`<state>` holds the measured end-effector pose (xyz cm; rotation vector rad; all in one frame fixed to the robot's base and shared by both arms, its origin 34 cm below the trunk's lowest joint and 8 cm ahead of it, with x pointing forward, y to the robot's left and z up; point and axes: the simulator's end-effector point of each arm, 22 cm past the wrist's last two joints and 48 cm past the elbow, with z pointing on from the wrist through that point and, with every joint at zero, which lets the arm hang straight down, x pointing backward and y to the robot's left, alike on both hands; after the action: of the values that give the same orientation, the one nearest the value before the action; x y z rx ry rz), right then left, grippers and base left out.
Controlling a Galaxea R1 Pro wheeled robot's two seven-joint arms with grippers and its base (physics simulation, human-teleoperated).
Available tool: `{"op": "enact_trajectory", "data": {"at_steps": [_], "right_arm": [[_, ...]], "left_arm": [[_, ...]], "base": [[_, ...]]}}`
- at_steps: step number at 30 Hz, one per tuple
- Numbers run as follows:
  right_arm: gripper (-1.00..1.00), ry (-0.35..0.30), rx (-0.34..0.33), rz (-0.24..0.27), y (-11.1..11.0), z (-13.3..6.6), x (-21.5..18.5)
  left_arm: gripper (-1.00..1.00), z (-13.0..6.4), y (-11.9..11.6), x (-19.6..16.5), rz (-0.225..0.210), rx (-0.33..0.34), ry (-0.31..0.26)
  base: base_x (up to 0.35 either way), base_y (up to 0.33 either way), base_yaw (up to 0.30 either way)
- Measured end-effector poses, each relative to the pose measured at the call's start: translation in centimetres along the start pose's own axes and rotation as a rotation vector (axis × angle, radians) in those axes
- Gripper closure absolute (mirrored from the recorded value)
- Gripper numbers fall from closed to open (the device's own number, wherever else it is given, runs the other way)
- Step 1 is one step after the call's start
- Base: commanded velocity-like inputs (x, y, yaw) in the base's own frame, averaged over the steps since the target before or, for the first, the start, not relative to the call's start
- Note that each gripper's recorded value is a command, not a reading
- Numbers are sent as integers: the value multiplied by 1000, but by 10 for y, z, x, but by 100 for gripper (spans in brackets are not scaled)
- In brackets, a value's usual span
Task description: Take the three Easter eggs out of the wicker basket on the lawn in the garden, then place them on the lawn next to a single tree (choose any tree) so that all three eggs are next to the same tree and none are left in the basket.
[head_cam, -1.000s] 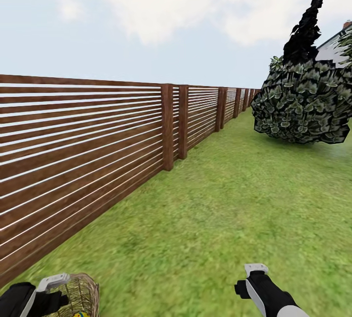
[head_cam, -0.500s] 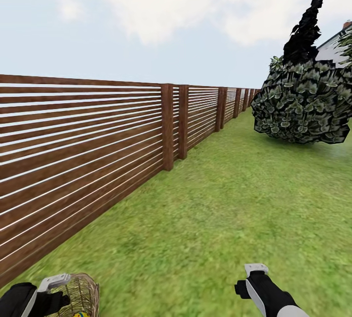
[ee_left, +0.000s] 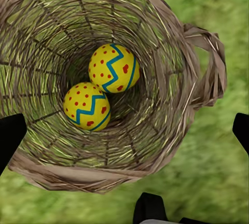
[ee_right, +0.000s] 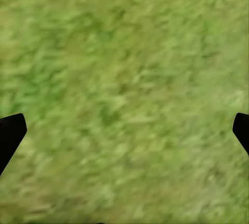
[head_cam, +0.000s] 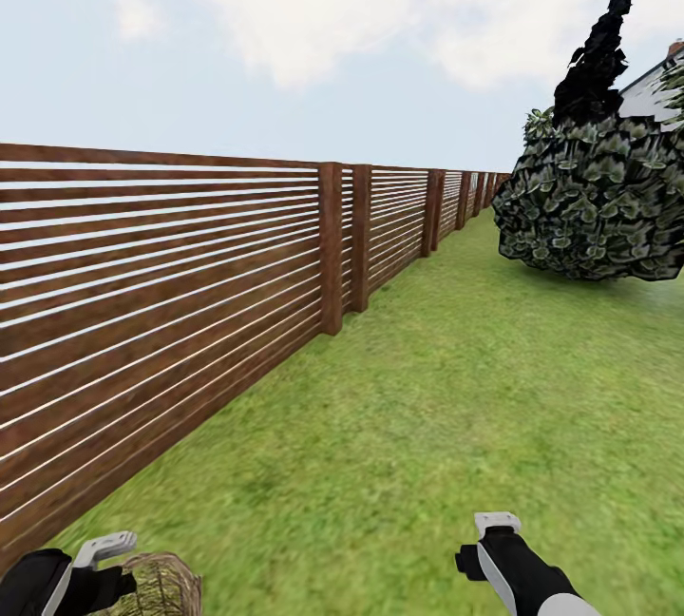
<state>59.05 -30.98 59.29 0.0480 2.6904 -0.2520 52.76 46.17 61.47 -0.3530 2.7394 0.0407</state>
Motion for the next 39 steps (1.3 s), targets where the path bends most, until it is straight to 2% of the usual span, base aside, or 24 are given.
{"op": "enact_trajectory", "data": {"at_steps": [9,18,24,39], "right_arm": [[-100,0,-1,1,0,0,0],[-100,0,0,0,0,0,0],[-100,0,0,1,0,0,0],[-100,0,-2,1,5,23,13]], "left_arm": [[-100,0,-1,0,-1,2,0],[-100,0,-2,0,1,3,-1],[-100,3,-15,3,5,20,4],[-100,26,-15,11,-2,24,-7]], "base": [[2,181,0],[0,22,0],[0,0,0],[0,0,0]]}}
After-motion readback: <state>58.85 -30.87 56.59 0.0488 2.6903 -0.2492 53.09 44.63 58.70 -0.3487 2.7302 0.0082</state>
